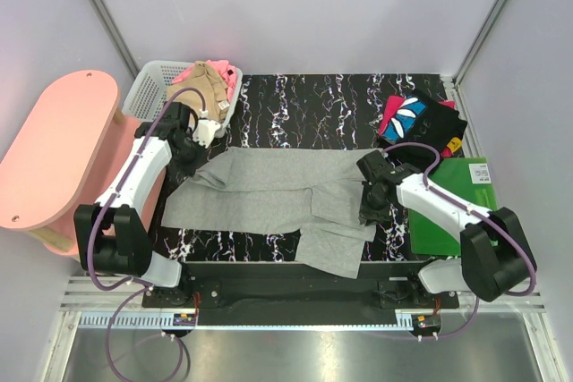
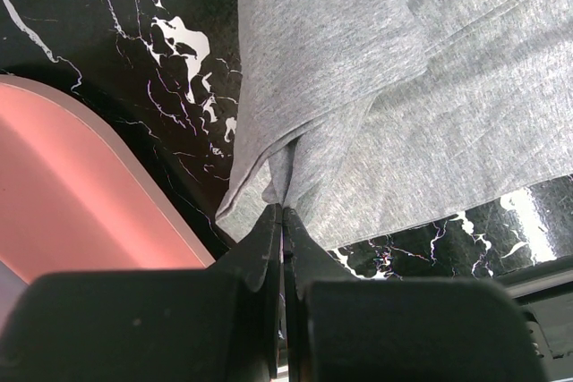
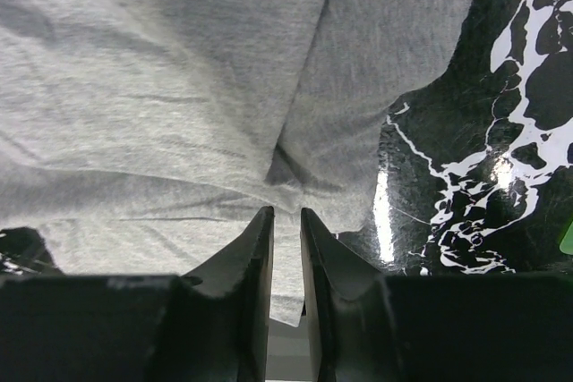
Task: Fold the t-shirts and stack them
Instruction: Flatten out the tshirt
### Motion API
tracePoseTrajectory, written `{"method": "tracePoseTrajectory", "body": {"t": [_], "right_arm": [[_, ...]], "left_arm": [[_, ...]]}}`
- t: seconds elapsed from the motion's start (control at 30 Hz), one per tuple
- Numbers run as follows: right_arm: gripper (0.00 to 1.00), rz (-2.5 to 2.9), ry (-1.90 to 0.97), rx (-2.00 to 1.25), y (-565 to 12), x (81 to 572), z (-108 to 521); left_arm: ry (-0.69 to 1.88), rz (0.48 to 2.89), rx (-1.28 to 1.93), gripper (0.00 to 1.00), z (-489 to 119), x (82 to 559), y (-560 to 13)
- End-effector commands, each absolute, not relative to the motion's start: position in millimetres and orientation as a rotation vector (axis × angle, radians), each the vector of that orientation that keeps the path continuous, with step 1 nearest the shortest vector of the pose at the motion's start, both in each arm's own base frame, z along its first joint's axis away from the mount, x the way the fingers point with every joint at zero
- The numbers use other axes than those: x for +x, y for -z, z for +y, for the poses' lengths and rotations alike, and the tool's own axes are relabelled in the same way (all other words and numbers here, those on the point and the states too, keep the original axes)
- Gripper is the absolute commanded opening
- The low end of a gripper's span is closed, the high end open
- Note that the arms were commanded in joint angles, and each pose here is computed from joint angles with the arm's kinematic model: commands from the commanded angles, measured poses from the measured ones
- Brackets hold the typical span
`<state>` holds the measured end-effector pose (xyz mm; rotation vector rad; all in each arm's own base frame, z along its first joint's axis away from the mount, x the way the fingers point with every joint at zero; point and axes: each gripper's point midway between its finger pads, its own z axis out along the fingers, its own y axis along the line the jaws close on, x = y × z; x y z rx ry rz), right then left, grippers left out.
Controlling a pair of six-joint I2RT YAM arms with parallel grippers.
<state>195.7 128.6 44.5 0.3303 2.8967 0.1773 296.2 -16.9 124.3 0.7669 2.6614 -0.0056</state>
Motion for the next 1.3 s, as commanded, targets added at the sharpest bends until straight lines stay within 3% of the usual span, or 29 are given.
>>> {"method": "tracePoseTrajectory", "body": {"t": [0.0,0.77,0.93,1.07,1.27], "right_arm": [[0.26,2.898,-0.101,0.349,-39,202,125],[0.25,2.916,-0.19,0.336,-29,207,140],[0.17,2.915,-0.198,0.34,-27,209,141],[0.0,2.916,-0.239,0.331,-30,209,147],[0.0,2.814,-0.341,0.281,-70,229,159]], "left_arm": [[0.04,2.637,0.773,0.0,-20,298,-124],[0.076,2.643,0.778,0.0,-23,295,-120],[0.077,2.646,0.779,0.0,-23,294,-119],[0.076,2.643,0.776,0.0,-24,295,-119],[0.082,2.613,0.732,0.0,-27,307,-134]]}}
